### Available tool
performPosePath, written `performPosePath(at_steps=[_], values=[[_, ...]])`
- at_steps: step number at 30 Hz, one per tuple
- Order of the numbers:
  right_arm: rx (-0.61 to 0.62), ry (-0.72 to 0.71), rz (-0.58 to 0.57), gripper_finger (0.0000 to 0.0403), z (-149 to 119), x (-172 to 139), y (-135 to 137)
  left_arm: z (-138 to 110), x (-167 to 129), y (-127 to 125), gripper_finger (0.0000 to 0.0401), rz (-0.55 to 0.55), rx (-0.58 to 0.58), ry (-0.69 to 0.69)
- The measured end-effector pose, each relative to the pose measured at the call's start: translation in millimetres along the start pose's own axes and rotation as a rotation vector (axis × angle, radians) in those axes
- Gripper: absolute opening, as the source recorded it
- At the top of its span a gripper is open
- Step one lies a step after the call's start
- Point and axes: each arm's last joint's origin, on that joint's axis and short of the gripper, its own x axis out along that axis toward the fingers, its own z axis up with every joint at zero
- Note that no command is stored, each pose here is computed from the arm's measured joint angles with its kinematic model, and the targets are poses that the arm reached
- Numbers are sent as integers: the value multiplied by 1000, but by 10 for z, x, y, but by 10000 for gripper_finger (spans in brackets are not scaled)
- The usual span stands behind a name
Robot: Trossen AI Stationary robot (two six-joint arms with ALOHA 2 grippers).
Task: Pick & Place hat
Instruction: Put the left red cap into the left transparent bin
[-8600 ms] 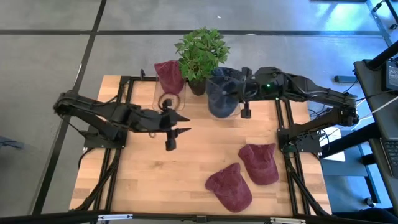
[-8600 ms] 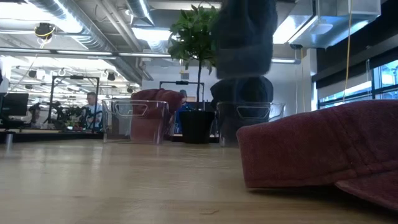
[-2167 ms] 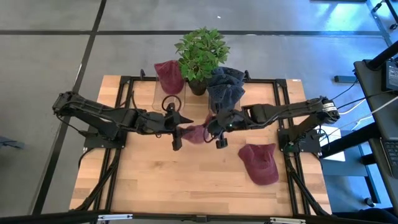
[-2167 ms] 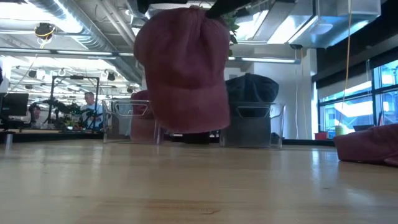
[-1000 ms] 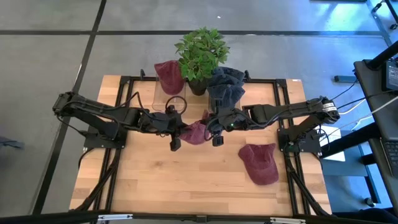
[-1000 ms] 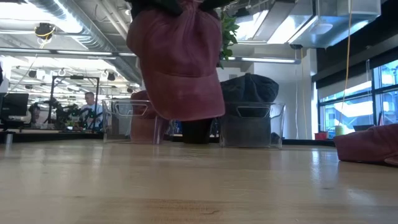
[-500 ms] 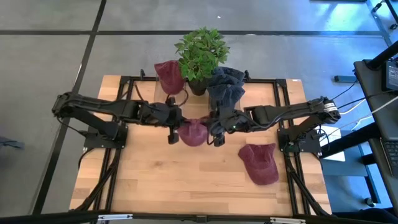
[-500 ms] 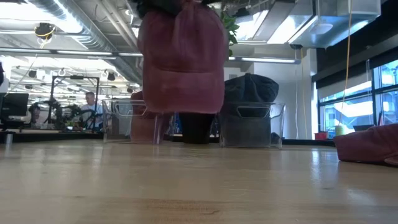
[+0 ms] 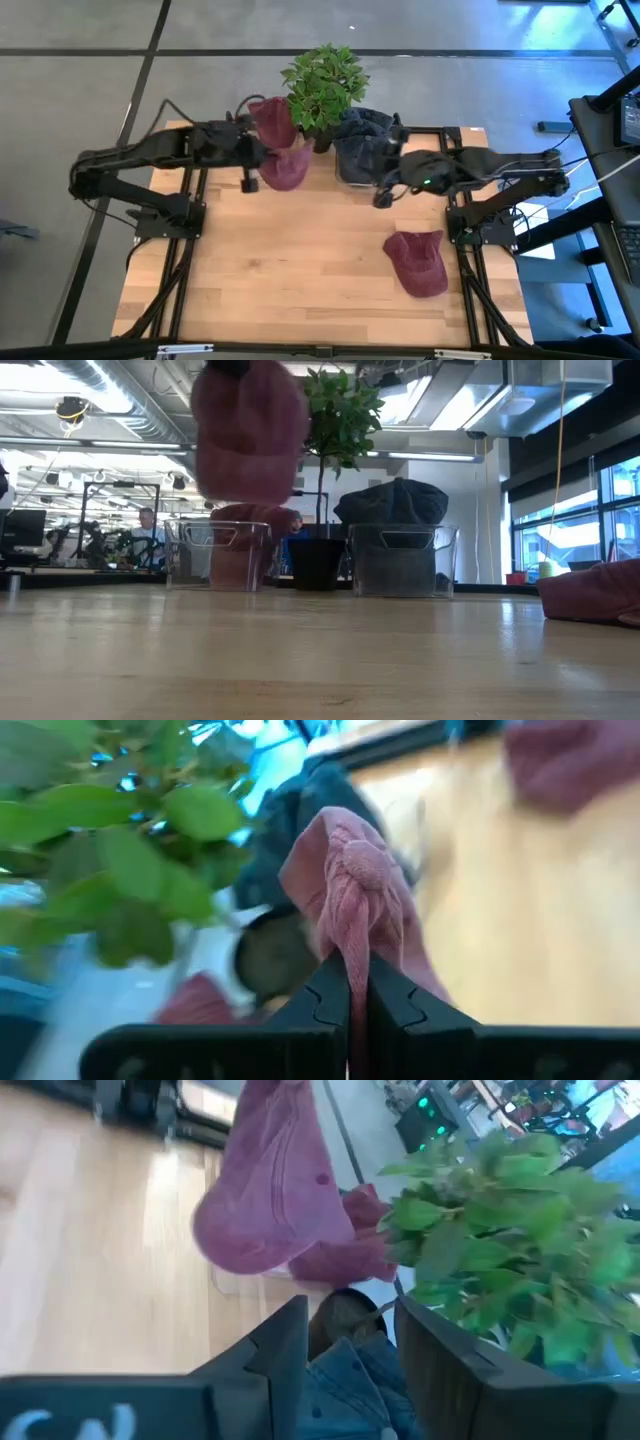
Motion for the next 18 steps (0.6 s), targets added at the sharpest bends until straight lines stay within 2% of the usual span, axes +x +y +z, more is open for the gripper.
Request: performPosePath(at_steps=[2, 7, 18], values=[[39, -11, -2, 151, -30, -113, -78, -49, -48, 89, 4, 47, 56, 19], [113, -55, -11, 151, -76, -329, -232, -158, -80, 352, 4, 143, 44, 51], [160, -59, -10, 151, -127, -437, -304, -485, 222, 751, 4, 78, 67, 114]])
